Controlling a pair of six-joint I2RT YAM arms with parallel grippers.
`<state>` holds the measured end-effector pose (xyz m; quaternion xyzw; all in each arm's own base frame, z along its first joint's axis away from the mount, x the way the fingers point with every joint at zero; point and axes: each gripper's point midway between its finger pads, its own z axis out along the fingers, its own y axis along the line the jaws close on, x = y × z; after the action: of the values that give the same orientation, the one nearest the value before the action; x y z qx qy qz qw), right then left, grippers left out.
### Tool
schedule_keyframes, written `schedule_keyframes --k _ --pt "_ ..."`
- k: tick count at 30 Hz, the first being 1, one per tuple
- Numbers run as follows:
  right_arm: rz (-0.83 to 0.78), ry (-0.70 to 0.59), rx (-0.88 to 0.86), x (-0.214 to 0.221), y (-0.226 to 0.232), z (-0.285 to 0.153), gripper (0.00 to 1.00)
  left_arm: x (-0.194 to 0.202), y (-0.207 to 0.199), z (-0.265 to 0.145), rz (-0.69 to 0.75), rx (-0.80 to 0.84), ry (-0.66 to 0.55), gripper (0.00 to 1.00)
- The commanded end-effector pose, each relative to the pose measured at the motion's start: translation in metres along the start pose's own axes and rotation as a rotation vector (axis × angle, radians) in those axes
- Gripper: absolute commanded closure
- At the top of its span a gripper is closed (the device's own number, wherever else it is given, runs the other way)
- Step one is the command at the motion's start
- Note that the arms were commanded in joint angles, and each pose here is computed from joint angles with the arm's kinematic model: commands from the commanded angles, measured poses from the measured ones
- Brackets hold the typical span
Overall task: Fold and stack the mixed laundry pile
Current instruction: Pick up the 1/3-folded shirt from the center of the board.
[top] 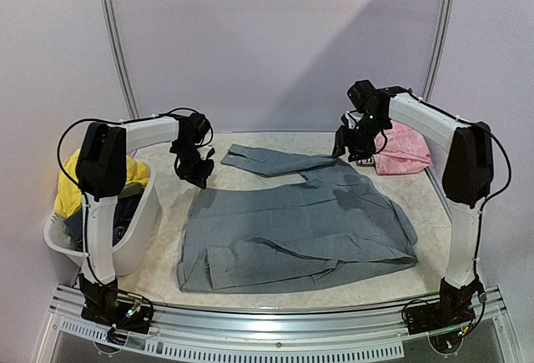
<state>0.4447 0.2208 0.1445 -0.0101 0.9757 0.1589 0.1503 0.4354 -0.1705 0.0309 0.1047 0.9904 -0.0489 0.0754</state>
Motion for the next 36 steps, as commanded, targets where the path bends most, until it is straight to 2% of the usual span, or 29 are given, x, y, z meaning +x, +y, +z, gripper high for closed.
schedule_keyframes --k 1,9,24,29,36 --pt "-0.054 -0.003 0.065 -0.030 -0.029 0.029 0.42 -0.002 -0.003 -0.017 -0.034 0.036 -0.027 1.00" --pt "-0.215 -0.077 0.177 -0.067 -0.051 0.064 0.35 0.002 -0.008 -0.025 -0.066 0.056 -0.015 1.00" --pt "-0.401 -0.192 0.101 -0.104 -0.040 0.113 0.39 0.018 -0.014 -0.025 -0.090 0.073 0.037 1.00" --pt "-0.387 -0.188 0.071 -0.106 -0.043 0.129 0.47 0.020 -0.014 -0.025 -0.091 0.073 0.048 1.00" --pt "-0.368 -0.163 0.035 -0.101 -0.047 0.142 0.64 0.023 -0.015 -0.020 -0.105 0.072 0.062 1.00"
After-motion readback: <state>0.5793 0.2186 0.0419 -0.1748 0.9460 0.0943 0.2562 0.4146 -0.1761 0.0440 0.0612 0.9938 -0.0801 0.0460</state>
